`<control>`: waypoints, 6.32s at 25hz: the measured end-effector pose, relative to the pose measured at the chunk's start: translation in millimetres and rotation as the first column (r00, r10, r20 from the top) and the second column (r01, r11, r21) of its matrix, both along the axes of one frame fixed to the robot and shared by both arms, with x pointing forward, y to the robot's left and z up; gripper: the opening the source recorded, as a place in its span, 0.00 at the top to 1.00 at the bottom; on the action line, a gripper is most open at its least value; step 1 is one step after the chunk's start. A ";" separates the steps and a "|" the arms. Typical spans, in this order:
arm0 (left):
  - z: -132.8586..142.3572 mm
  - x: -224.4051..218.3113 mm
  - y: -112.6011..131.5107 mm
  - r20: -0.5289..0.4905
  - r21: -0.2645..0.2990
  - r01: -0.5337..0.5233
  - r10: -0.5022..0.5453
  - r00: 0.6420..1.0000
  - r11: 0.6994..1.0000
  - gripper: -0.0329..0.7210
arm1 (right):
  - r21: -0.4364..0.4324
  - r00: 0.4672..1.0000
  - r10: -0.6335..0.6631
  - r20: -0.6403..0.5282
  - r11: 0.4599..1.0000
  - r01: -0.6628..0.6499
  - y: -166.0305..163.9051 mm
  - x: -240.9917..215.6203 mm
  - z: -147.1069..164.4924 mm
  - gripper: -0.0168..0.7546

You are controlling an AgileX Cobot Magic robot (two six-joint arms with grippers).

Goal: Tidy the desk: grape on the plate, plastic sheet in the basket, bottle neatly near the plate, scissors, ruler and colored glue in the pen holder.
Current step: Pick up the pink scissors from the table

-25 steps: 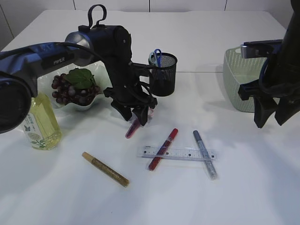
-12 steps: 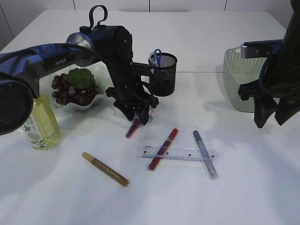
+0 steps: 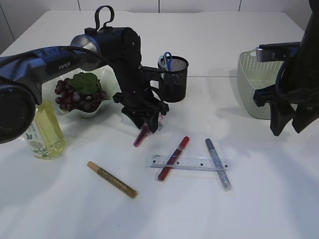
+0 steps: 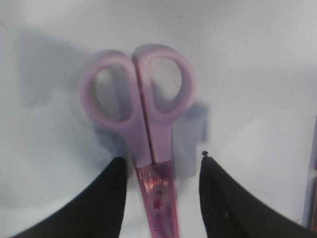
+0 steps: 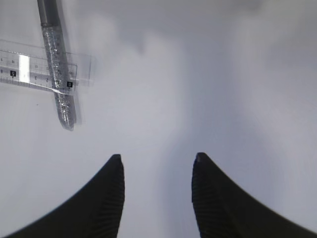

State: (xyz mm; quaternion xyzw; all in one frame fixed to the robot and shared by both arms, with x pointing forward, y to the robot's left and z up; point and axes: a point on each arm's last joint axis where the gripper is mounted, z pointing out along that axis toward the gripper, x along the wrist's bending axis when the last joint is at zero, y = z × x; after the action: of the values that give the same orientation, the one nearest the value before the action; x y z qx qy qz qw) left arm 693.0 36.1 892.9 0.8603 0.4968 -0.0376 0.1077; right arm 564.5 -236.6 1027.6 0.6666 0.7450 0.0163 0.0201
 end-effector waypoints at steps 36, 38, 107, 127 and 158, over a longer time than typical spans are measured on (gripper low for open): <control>-10.4 -3.8 -9.4 -0.005 -0.001 0.025 -0.025 1.000 1.000 0.64 | 0.026 1.000 -0.008 -0.005 1.000 0.008 2.4 -0.4 0.0 0.51; -10.5 -4.2 -9.4 -0.006 -0.002 0.025 -0.025 1.000 1.000 0.64 | 0.026 1.000 -0.008 -0.005 1.000 0.008 2.4 -0.4 0.0 0.51; -5.8 -6.2 -7.7 0.011 0.011 0.091 -0.091 0.996 0.996 0.48 | 0.045 1.000 -0.014 -0.009 0.999 0.014 4.0 -0.7 0.1 0.51; -8.1 -10.6 -4.2 -0.007 0.031 0.106 -0.106 0.994 0.994 0.66 | 0.050 1.000 -0.016 -0.010 0.999 0.016 4.5 -0.8 0.1 0.51; -3.6 -12.5 -4.9 -0.029 0.012 0.027 -0.026 0.999 1.000 0.77 | 0.094 0.999 -0.029 -0.020 0.995 0.031 8.5 -1.5 0.4 0.50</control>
State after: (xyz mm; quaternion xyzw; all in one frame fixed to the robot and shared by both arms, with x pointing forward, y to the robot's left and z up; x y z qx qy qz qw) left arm 680.5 31.2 889.3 0.8668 0.4871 -0.0484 0.0947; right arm 563.0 -228.1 1028.0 0.6779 0.7335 0.0451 -0.0181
